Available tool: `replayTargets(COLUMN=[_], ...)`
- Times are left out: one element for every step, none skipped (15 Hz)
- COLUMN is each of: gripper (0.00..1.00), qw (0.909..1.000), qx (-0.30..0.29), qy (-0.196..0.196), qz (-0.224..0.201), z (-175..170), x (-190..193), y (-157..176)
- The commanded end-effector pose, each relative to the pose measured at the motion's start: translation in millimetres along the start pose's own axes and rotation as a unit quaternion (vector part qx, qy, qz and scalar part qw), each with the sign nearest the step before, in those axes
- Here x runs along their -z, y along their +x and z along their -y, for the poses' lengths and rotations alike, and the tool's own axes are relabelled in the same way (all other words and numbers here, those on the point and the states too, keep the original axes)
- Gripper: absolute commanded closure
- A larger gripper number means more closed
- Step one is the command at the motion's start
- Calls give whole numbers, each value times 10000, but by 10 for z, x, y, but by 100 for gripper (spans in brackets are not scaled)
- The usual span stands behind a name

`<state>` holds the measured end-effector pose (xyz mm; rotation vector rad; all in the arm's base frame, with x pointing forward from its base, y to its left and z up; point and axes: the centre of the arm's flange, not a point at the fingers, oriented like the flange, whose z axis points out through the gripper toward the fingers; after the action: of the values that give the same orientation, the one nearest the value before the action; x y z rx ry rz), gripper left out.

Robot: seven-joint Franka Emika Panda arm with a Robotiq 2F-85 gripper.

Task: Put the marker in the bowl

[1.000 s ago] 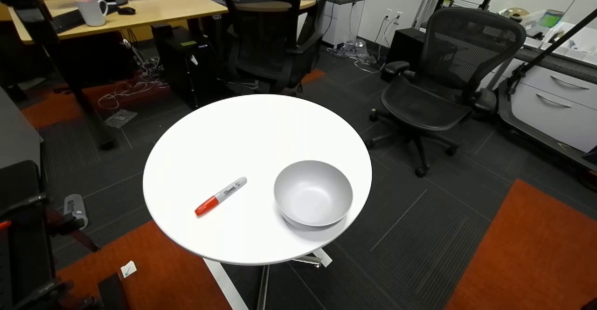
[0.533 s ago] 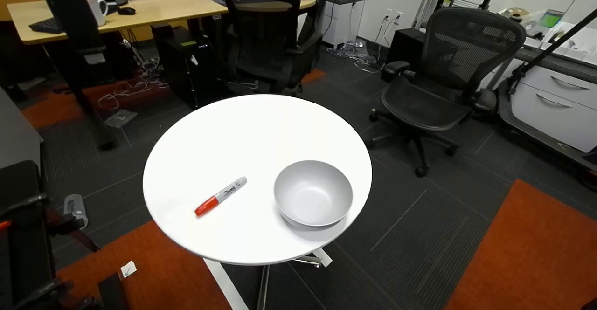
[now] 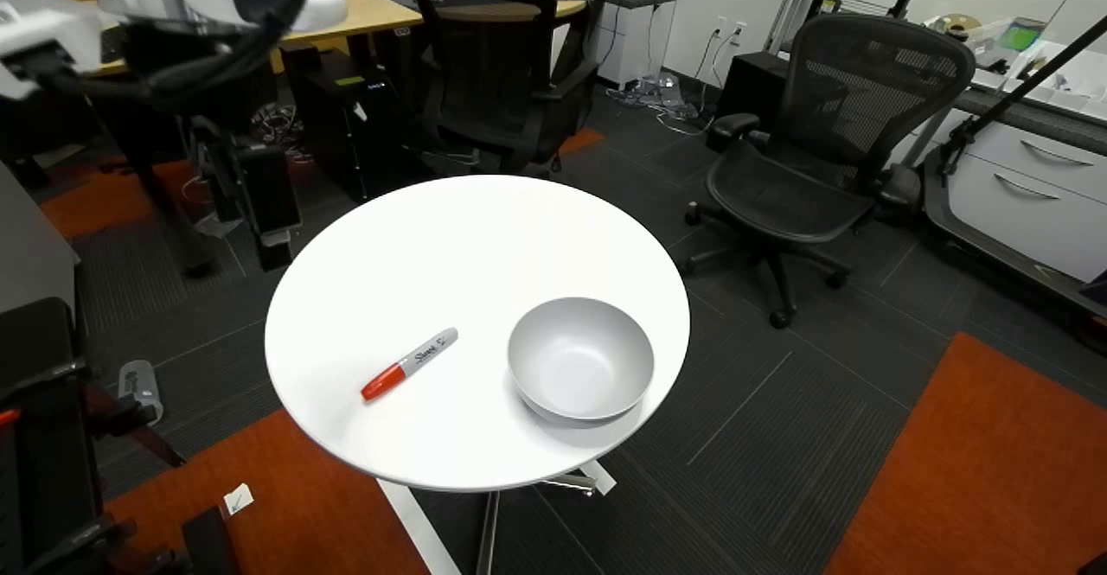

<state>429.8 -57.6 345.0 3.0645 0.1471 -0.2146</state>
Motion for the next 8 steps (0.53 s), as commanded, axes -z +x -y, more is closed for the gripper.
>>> replayTargets(gripper=[0, 0, 0, 0, 0, 0, 0, 0], qw=[9992, 9988, 9986, 9984, 9979, 9976, 9970, 9966], qx=[396, 483, 534, 533, 550, 517, 481, 435], qy=[-71, -57, -28, -2, 27, 50, 43, 61], qz=[76, 36, -33, -178, -342, -468, -603, -691], z=[-74, -55, -55, -49, -71, -68, -72, -74], x=[-350, -461, -538, -609, -675, -732, -786, -840], y=[205, 226, 245, 285, 312, 351, 382, 418])
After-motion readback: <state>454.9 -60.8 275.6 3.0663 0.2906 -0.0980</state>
